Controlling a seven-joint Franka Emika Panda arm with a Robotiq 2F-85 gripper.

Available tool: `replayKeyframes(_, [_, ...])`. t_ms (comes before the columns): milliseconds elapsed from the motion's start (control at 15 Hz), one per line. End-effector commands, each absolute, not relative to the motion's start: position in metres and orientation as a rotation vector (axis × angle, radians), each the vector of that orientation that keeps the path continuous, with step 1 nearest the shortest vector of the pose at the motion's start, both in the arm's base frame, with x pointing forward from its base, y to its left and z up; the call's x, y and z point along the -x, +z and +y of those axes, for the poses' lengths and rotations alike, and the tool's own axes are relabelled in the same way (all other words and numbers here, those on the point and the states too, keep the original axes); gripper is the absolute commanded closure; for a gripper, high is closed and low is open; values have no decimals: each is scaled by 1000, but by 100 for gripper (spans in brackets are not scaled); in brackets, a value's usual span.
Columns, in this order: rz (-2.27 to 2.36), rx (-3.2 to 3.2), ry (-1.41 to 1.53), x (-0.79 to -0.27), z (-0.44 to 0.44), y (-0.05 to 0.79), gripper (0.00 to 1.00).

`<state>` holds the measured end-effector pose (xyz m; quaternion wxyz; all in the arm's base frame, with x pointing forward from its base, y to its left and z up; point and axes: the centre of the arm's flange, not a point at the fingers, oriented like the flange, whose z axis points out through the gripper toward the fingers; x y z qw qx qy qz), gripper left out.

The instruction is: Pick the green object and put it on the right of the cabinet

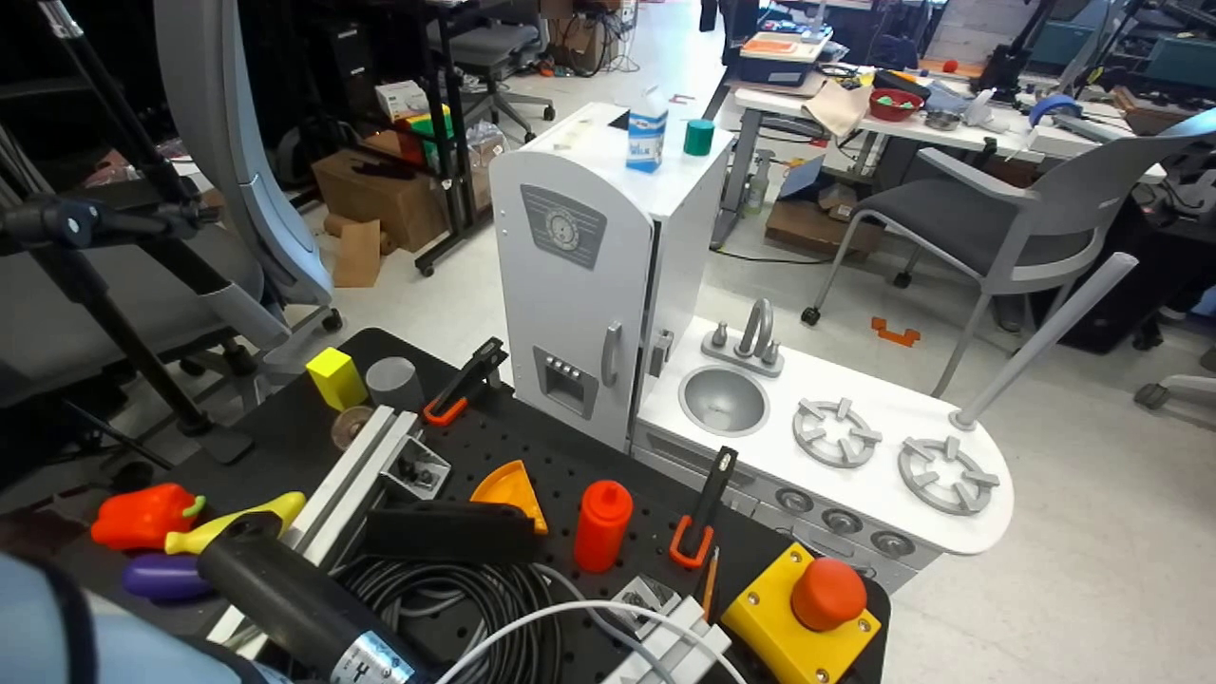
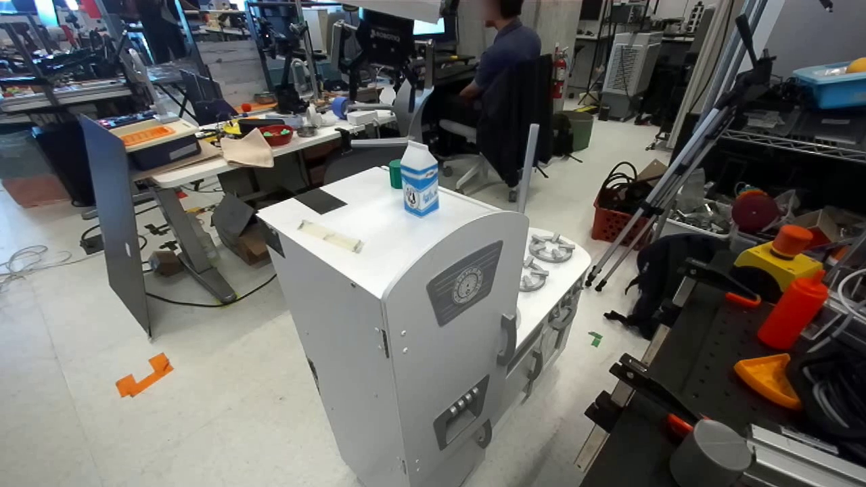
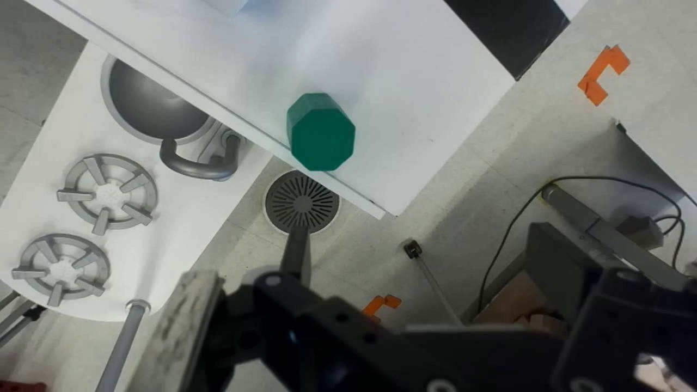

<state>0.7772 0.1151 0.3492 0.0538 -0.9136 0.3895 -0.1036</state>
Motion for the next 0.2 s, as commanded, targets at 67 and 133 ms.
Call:
replayKeyframes(67, [1190, 2781, -299, -768, 112, 358, 0])
replayKeyframes(133, [1193, 2783, -293, -764, 111, 360, 0])
